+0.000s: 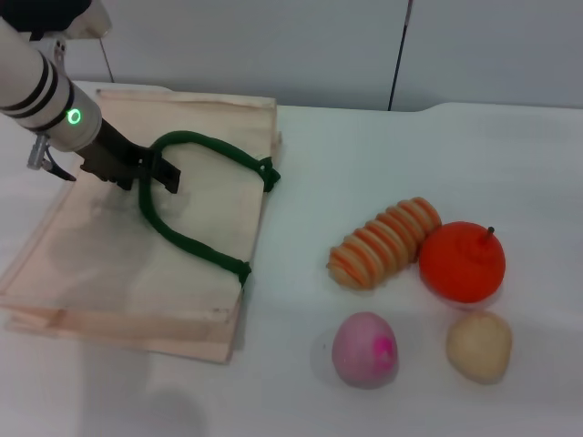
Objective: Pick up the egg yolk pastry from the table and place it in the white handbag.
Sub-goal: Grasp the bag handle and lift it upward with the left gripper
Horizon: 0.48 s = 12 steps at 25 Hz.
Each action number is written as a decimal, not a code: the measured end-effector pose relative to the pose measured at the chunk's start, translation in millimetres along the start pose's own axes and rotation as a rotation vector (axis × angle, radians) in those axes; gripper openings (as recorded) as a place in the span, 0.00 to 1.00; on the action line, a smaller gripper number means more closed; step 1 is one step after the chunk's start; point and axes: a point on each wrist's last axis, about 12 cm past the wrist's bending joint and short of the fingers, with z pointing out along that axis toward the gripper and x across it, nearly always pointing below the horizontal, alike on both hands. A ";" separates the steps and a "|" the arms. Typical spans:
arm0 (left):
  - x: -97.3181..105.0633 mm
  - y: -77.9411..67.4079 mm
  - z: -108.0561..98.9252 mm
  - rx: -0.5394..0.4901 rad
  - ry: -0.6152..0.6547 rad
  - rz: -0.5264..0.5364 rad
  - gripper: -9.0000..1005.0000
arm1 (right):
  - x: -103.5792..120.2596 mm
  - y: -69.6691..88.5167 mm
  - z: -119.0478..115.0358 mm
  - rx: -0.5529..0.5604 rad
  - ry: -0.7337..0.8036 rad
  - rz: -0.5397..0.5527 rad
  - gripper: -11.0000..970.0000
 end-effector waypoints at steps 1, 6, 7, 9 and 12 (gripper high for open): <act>-1.2 -0.5 -0.8 -0.007 0.003 0.005 0.72 | 0.0 0.1 0.0 0.000 0.000 0.003 0.88; -5.7 -2.9 -3.3 -0.015 0.002 0.021 0.72 | -1.2 1.4 -0.4 -0.009 -0.013 0.010 0.88; -6.3 -2.5 -3.9 -0.016 0.001 0.022 0.72 | -1.8 2.1 -0.7 -0.013 -0.020 0.011 0.88; -7.9 -2.6 -5.3 -0.021 0.002 0.030 0.71 | -2.3 2.5 -0.5 -0.015 -0.024 0.011 0.88; -9.8 -4.1 -6.3 -0.030 0.009 0.045 0.71 | -2.7 2.9 -0.3 -0.018 -0.027 0.012 0.88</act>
